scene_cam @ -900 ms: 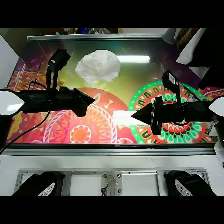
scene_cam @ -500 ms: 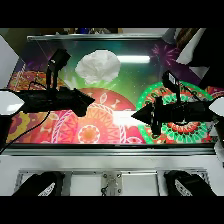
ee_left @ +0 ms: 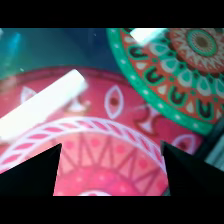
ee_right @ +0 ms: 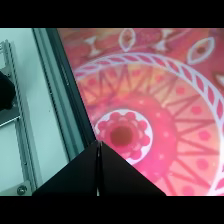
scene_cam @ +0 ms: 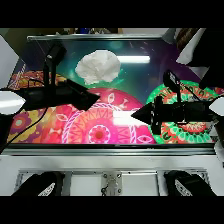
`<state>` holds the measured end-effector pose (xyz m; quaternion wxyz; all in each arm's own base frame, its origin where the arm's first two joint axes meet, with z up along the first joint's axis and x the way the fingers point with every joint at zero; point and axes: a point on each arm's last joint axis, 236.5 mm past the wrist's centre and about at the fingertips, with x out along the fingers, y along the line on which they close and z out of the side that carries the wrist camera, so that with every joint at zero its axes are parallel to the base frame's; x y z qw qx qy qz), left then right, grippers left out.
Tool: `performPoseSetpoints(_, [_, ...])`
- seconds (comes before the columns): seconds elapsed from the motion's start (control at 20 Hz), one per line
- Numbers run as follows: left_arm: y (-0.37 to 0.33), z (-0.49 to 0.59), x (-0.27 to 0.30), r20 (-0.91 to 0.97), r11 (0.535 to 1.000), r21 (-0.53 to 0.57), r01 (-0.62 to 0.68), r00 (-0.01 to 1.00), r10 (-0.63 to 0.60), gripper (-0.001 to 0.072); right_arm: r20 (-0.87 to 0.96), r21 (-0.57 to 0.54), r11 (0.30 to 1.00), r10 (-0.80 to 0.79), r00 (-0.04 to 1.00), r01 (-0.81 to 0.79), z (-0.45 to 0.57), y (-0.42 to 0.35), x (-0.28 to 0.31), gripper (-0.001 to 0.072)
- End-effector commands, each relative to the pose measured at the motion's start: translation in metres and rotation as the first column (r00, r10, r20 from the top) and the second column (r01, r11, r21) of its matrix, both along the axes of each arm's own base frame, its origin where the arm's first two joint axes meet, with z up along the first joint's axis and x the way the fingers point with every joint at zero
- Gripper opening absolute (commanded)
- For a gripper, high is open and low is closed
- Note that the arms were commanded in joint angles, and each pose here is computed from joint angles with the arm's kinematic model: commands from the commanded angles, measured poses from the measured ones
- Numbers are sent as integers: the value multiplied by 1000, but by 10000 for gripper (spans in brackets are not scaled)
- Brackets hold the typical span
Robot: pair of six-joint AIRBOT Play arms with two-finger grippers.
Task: Fold the clothes and pants, and hang the long-sleeved shirts on hangers.
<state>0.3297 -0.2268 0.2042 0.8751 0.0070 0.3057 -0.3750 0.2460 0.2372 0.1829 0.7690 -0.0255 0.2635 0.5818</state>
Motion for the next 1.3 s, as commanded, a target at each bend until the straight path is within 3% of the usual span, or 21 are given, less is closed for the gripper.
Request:
performPoseSetpoints(0.0, [29,16,76,151,979,-4,-206,967,204,685,-4,41,999,7,1000,-7,8,4,-2,17])
performPoseSetpoints(0.2, [61,-28,185,101,943,24,-332,939,328,686,-8,58,998,9,1000,-8,11,6,-2,17])
performPoseSetpoints(0.5, [35,-172,286,-57,943,81,-322,943,326,686,-12,58,998,9,1000,-8,10,6,-1,17])
performPoseSetpoints(0.8, [-21,-232,329,37,961,90,-261,965,259,686,-14,58,998,9,1000,-8,10,6,-1,16])
performPoseSetpoints(1.25, [-25,-250,343,119,945,53,-324,941,316,683,-19,94,996,12,1000,-11,17,10,-2,16])
